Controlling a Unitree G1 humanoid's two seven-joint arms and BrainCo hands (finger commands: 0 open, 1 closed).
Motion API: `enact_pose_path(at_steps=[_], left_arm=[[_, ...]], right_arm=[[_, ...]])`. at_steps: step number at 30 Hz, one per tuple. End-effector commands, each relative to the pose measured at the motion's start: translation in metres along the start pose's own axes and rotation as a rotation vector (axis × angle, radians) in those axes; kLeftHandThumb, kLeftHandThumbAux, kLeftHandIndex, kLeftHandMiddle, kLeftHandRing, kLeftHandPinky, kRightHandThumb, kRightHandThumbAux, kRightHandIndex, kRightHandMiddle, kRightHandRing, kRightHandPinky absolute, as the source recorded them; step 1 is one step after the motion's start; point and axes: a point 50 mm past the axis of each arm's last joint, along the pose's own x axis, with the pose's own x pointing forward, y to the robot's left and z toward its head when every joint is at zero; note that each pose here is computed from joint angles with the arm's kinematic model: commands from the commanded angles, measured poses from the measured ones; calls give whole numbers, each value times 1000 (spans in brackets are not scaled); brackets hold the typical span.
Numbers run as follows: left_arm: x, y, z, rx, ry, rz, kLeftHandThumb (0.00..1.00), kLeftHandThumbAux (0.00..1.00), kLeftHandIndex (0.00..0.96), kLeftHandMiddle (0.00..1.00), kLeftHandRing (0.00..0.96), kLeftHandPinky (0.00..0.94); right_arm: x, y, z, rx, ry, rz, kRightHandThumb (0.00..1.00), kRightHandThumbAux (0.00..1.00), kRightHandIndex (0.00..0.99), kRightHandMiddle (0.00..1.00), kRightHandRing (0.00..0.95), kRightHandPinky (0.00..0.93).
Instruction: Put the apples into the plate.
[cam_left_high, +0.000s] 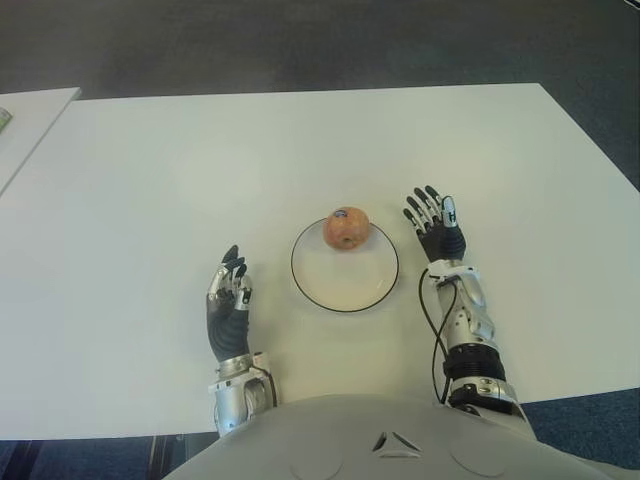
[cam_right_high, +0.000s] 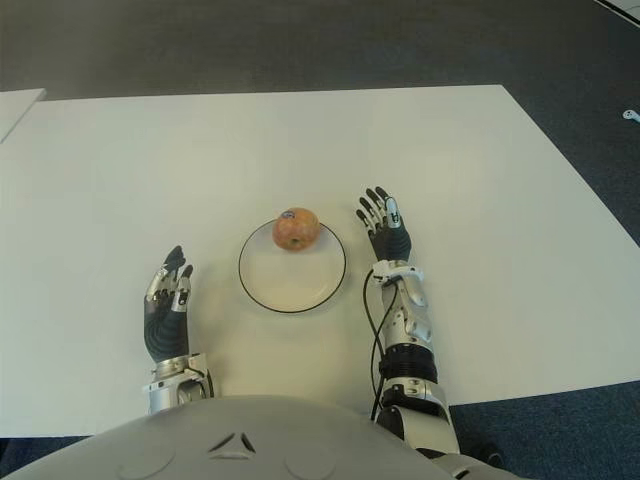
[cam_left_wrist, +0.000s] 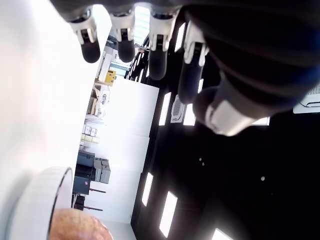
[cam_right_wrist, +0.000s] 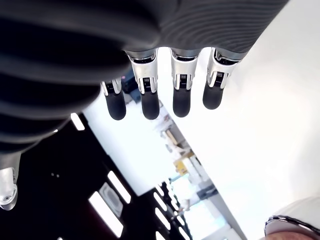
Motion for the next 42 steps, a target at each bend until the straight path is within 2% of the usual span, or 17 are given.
enact_pose_path(at_steps=[1,11,20,24,25,26,27,28,30,34,42], left_arm=[[10,-35,-3,-130,15,48,680,694,418,148,8,0],[12,-36,-1,-126,49,-13,689,698,424,175,30,0],[19,-37,-4,1,175,-67,688,701,422,143,7,0],[29,-34,-13,95,207,-99,683,705,417,106,1,0],[30,-33,-14,114,208,-106,607,668,389,96,1,0],[32,-32,-16,142,210,-122,489,615,347,82,0,0],[36,-30,-19,169,215,-138,392,579,263,60,0,0],[38,-29,-21,184,218,-147,321,556,200,43,0,0],[43,-26,-26,218,227,-175,242,535,128,23,0,0],[48,-23,-38,250,249,-221,139,518,36,4,0,0],[48,-21,-46,284,254,-269,80,521,1,0,0,0]], right_arm=[[-24,-7,-25,-5,81,-57,152,490,138,176,117,115],[-40,-2,-31,-46,55,-66,168,511,129,169,128,143],[-44,-1,-31,-70,24,-72,197,514,114,156,113,125],[-44,-2,-32,-83,22,-77,189,505,113,153,108,114],[-44,-2,-32,-86,21,-77,185,502,113,152,106,109],[-44,-2,-32,-93,19,-77,179,498,114,151,105,102],[-44,-3,-32,-102,16,-77,171,492,115,150,102,101],[-45,-3,-31,-107,14,-77,163,489,116,149,101,99],[-46,-4,-31,-125,9,-78,149,484,117,148,99,100],[-48,-6,-29,-155,3,-82,126,474,121,148,99,106],[-56,-12,-27,-213,-14,-74,123,474,119,146,101,112]])
